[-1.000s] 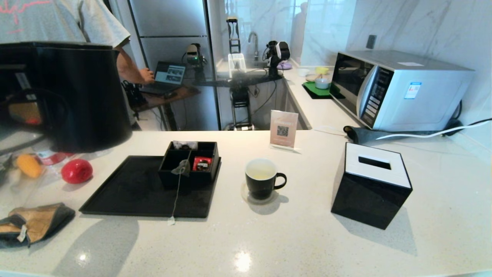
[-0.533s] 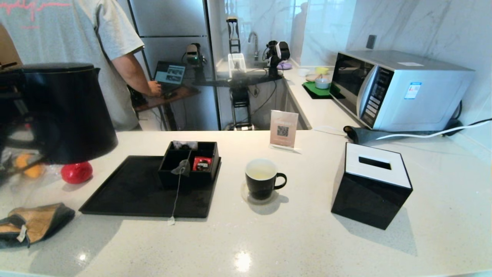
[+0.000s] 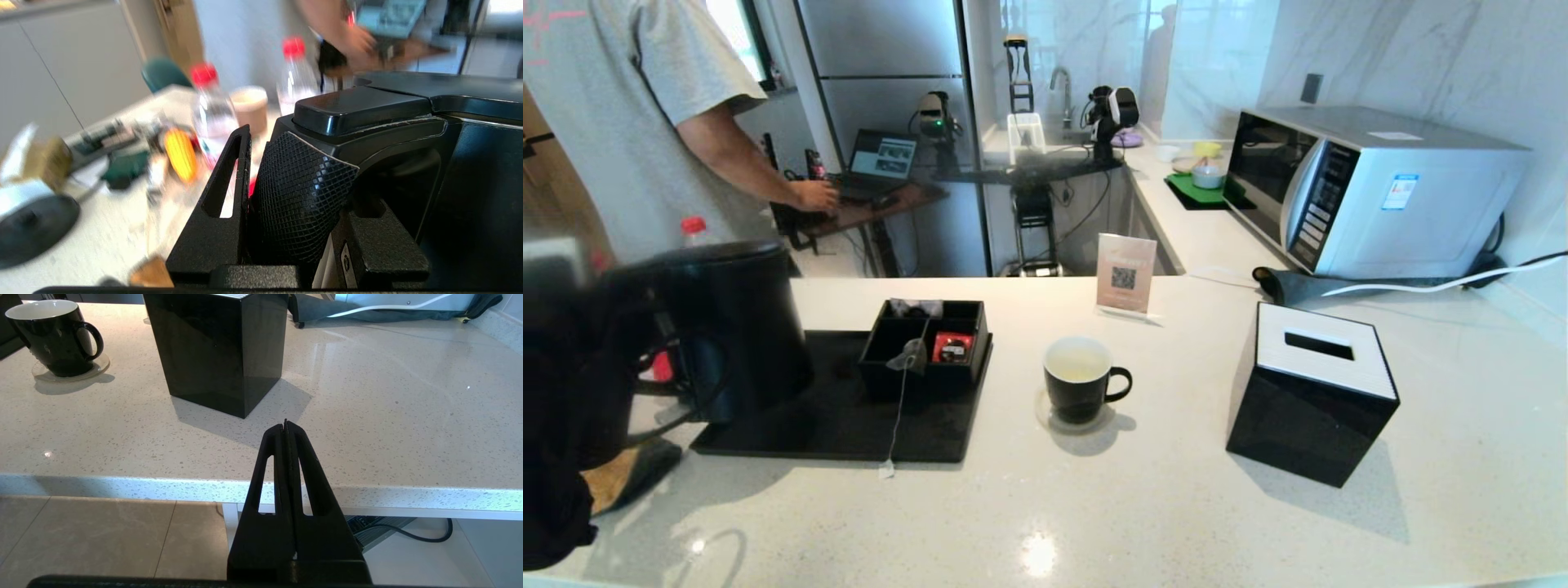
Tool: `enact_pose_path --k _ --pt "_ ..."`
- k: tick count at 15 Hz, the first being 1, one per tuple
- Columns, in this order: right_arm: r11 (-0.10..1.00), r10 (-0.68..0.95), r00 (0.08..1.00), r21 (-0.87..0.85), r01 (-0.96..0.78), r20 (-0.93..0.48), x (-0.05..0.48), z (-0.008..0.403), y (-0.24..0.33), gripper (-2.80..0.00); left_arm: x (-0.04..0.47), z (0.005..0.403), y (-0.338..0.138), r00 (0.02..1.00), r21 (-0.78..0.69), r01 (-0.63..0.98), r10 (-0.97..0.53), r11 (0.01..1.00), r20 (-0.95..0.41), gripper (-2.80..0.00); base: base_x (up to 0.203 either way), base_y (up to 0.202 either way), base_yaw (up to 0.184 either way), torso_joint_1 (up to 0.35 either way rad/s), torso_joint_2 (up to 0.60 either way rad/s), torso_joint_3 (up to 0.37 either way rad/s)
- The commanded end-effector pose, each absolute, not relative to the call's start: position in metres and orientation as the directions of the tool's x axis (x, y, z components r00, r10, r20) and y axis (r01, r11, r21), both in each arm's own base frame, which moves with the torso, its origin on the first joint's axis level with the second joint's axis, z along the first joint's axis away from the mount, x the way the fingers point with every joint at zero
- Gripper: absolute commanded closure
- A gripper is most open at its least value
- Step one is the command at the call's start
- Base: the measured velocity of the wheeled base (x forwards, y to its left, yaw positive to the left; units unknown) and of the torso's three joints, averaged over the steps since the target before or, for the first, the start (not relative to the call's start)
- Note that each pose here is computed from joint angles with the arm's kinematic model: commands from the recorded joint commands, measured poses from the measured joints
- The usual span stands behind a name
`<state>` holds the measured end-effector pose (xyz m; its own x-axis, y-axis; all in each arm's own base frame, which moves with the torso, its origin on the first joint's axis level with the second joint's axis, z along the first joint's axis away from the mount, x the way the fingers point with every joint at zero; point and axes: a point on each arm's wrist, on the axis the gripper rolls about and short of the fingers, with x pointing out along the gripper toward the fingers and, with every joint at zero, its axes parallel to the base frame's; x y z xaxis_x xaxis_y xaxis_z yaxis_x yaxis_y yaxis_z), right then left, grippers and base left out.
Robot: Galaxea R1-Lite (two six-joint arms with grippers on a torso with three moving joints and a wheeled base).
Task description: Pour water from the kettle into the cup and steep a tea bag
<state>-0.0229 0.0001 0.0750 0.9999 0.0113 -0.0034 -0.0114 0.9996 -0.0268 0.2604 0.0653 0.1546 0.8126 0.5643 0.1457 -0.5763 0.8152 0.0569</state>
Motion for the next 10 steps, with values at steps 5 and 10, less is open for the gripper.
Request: enact_pose_path --k 5,10 --pt "1.000 0.011 1.000 -0.027 -0.011 -0.005 -0.023 0.075 0.000 0.00 0.290 0.114 0.068 0.840 0.098 -0.542 0.540 0.835 0.051 0.00 0.000 0.000 0.000 0.000 0.00 0.000" --pt "1.000 0.011 1.000 -0.028 -0.011 -0.005 -0.023 0.075 0.000 0.00 0.307 0.104 0.071 0.844 0.100 -0.536 0.535 0.838 0.044 0.00 0.000 0.000 0.000 0.000 0.00 0.000"
